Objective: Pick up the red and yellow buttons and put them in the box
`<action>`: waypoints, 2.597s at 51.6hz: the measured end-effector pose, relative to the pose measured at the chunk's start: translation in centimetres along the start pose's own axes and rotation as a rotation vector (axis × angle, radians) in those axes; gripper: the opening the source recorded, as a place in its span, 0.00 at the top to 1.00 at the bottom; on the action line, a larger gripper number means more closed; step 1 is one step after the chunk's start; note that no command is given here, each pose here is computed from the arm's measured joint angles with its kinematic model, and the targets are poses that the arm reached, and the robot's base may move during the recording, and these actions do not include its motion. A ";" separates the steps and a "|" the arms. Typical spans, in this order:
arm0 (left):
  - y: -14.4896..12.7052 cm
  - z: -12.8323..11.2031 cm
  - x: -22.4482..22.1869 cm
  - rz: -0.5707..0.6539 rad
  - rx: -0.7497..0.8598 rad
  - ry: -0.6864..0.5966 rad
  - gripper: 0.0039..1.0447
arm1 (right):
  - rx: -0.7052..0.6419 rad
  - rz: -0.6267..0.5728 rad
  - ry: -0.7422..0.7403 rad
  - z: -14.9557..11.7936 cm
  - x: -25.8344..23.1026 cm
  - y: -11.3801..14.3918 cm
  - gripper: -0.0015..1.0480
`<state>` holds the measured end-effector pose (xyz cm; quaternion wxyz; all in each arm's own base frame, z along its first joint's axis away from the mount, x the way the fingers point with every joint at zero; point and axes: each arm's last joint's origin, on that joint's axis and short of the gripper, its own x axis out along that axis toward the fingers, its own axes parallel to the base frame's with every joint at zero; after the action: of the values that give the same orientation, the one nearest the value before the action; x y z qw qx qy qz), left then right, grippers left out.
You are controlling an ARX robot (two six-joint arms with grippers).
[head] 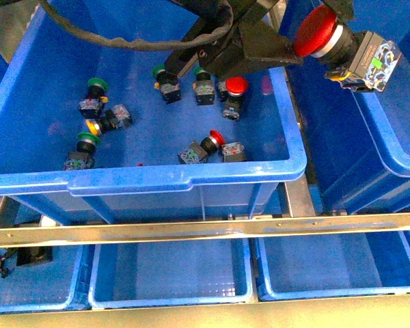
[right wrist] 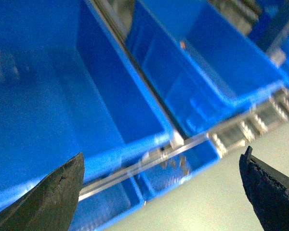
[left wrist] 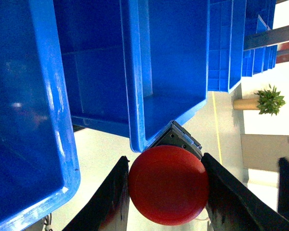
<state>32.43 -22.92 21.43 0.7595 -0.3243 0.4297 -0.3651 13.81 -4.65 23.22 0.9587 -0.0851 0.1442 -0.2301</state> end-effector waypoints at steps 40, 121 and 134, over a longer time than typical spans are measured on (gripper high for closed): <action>1.0 -1.1 0.2 0.024 0.012 0.003 0.66 | -0.713 0.746 -0.078 -1.1 5.5 11.6 0.07; -0.2 -1.7 2.2 0.017 0.059 0.009 0.67 | -0.736 0.875 -0.126 -0.2 4.5 15.5 0.68; -0.2 -1.6 2.2 0.020 0.070 -0.005 0.39 | -0.712 0.869 -0.129 0.1 4.4 15.3 0.69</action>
<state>31.76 -25.11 19.99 0.7749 -0.2943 0.4181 -0.3716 23.92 6.75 18.73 0.8842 -0.3500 0.1758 0.2544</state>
